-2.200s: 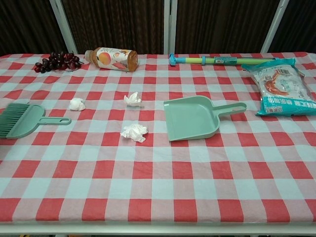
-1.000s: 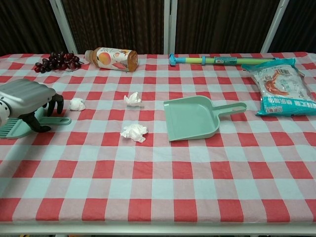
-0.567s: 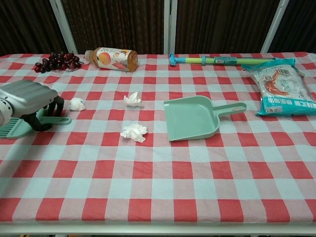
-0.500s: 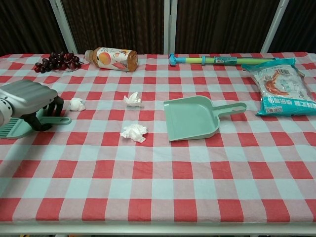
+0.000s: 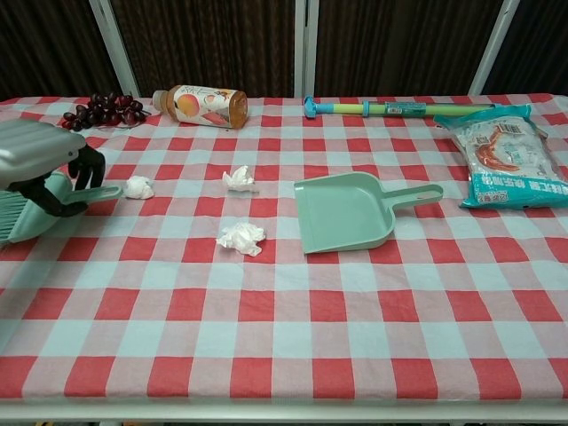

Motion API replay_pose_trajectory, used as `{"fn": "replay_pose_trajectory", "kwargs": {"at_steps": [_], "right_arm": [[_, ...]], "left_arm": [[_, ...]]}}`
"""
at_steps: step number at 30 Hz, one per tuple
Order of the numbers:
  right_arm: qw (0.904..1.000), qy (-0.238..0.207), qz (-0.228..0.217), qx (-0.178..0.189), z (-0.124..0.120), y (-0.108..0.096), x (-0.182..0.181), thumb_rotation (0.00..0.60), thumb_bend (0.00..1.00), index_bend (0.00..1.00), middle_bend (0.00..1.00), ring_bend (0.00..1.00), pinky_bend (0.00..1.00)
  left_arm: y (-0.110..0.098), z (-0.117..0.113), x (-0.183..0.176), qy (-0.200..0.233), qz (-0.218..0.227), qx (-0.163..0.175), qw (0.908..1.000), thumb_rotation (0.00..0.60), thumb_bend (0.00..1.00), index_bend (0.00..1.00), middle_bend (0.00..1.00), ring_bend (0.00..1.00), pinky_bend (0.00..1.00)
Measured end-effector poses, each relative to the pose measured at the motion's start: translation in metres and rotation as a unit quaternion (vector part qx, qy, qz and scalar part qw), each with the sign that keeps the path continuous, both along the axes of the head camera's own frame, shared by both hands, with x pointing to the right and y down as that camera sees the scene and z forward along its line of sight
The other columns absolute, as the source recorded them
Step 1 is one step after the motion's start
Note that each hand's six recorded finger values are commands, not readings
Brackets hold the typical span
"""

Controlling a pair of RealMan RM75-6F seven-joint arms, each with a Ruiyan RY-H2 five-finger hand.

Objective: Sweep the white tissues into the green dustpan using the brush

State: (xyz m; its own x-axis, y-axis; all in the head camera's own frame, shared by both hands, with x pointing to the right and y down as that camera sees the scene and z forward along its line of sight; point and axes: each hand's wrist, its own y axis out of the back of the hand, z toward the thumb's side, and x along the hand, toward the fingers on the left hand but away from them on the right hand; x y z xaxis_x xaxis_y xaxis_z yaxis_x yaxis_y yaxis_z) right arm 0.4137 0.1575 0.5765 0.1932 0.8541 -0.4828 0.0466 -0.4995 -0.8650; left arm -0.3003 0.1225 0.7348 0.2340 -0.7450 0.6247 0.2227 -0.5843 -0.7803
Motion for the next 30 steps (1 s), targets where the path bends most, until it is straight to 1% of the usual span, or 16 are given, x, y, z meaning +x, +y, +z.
{"fn": "replay_pose_trajectory", "kwargs": {"at_steps": [4,6,9,10,14,19,25,30], "right_arm": [[0.9985,0.024,-0.046,-0.016,0.021,-0.020,-0.033,0.600,0.24,0.21,0.26,0.01,0.00],[0.9973,0.031,-0.061,-0.025,0.033,-0.027,-0.048,0.600,0.25,0.24,0.27,0.01,0.00],[0.9950,0.044,-0.081,-0.038,0.053,-0.037,-0.073,0.600,0.25,0.26,0.29,0.01,0.00],[0.9941,0.049,-0.087,-0.043,0.062,-0.041,-0.083,0.600,0.25,0.27,0.29,0.02,0.00],[0.9913,0.061,-0.102,-0.056,0.091,-0.048,-0.114,0.600,0.24,0.29,0.31,0.04,0.00],[0.9879,0.076,-0.125,-0.050,0.119,-0.050,-0.149,0.600,0.24,0.35,0.33,0.07,0.00],[0.9863,0.092,-0.126,-0.052,0.143,-0.054,-0.165,0.600,0.24,0.36,0.34,0.07,0.00],[0.9842,0.103,-0.135,-0.053,0.150,-0.053,-0.172,0.600,0.24,0.36,0.34,0.07,0.00]], "left_arm": [[-0.005,-0.019,-0.002,0.060,-0.015,0.010,0.9980,0.600,0.43,0.50,0.54,0.39,0.26],[-0.007,-0.030,-0.003,0.091,-0.018,0.018,0.9956,0.600,0.43,0.50,0.54,0.39,0.26],[-0.007,-0.043,-0.004,0.123,-0.016,0.024,0.9920,0.600,0.43,0.50,0.54,0.39,0.27],[-0.007,-0.047,-0.005,0.128,-0.015,0.026,0.9913,0.600,0.43,0.50,0.54,0.39,0.27],[-0.002,-0.050,-0.009,0.132,-0.012,0.026,0.9908,0.600,0.43,0.50,0.54,0.39,0.26],[-0.001,-0.047,-0.012,0.128,-0.017,0.018,0.9914,0.600,0.42,0.50,0.54,0.39,0.26],[0.001,-0.045,-0.015,0.123,-0.021,0.012,0.9921,0.600,0.42,0.50,0.54,0.39,0.26],[0.001,-0.043,-0.015,0.121,-0.021,0.009,0.9924,0.600,0.42,0.50,0.54,0.39,0.26]]}}
